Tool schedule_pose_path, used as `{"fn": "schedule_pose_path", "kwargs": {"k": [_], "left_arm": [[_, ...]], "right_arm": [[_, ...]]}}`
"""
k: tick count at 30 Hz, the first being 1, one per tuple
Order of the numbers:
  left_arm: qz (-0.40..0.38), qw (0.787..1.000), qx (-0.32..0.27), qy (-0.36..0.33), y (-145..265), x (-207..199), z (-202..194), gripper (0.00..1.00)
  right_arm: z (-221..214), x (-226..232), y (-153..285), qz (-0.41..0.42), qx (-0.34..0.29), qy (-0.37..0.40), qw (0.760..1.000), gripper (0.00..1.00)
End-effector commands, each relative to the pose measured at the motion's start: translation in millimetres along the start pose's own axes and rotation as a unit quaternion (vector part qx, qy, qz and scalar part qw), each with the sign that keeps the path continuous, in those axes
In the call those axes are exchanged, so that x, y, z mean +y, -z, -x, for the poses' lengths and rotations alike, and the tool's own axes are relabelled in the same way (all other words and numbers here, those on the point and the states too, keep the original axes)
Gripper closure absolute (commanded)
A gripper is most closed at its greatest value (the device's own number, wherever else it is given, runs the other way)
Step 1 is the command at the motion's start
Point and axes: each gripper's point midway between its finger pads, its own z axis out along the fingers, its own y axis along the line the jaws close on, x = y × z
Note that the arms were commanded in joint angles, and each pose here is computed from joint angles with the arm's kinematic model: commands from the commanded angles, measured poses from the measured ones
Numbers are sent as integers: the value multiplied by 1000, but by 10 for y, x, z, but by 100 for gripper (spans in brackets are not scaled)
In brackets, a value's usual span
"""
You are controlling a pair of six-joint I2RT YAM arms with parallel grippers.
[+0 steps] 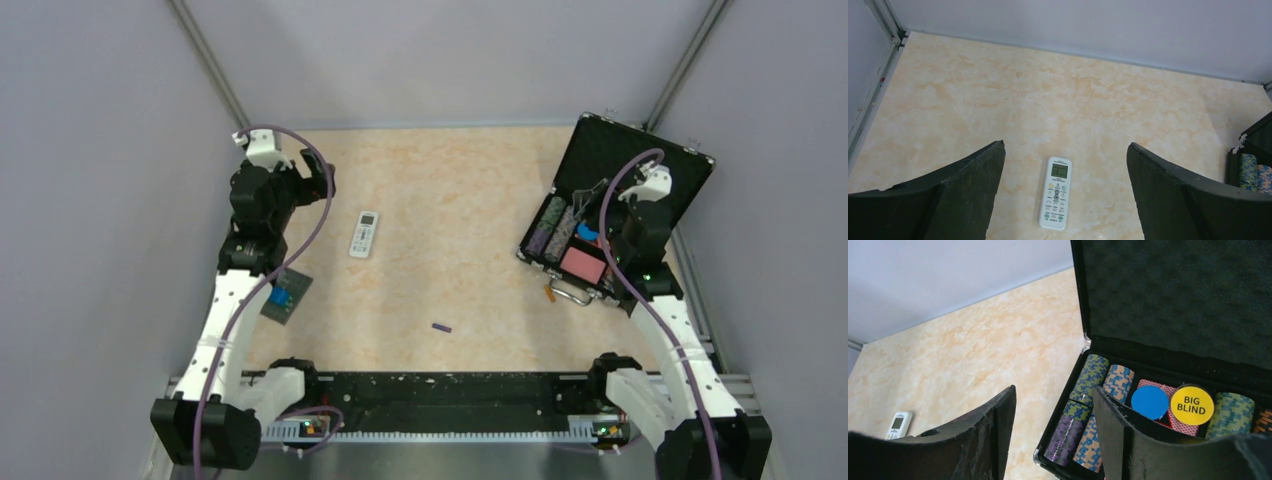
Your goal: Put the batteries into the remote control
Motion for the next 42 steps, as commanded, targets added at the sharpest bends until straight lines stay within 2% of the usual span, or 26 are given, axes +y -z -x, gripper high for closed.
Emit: {"fn": "schedule_pose_path", "kwargs": {"k": [1,4,6,14,20,23,25,31,35,38,42], "left_arm": [[-26,999,-38,-14,80,-95,178,2],[-54,998,-18,-21,72,-184,110,1],[-82,996,3,-27,56,-289,71,1],[-129,988,87,3,-118,-477,-231,6],[-101,982,160,11,-303,-544,-665,9],[-80,972,220,10,-384,-564,-996,9],[-51,966,254,-3,-451,-514,-1222,10],[17,944,328,-23,-701,-280,-1782,11],[79,919,383,-46,-833,-36,-2065,12],[115,902,411,-65,-900,151,-2230,15],[106,894,429,-69,-930,220,-2350,15]], "right_arm": [[276,164,-8,29,-35,-13,999,40],[161,109,-71,12,-4,-17,1000,37],[104,97,-100,9,11,-16,1000,39],[72,123,-92,14,14,-33,999,40],[-5,126,-90,12,26,-60,998,43],[-106,115,-90,9,38,-78,996,52],[-167,138,-88,11,45,-88,995,53],[-363,383,-68,36,81,-70,994,47],[-496,466,-50,25,105,-47,993,38],[-606,463,-49,18,126,-40,991,36],[-722,439,-51,13,147,-41,988,36]]}}
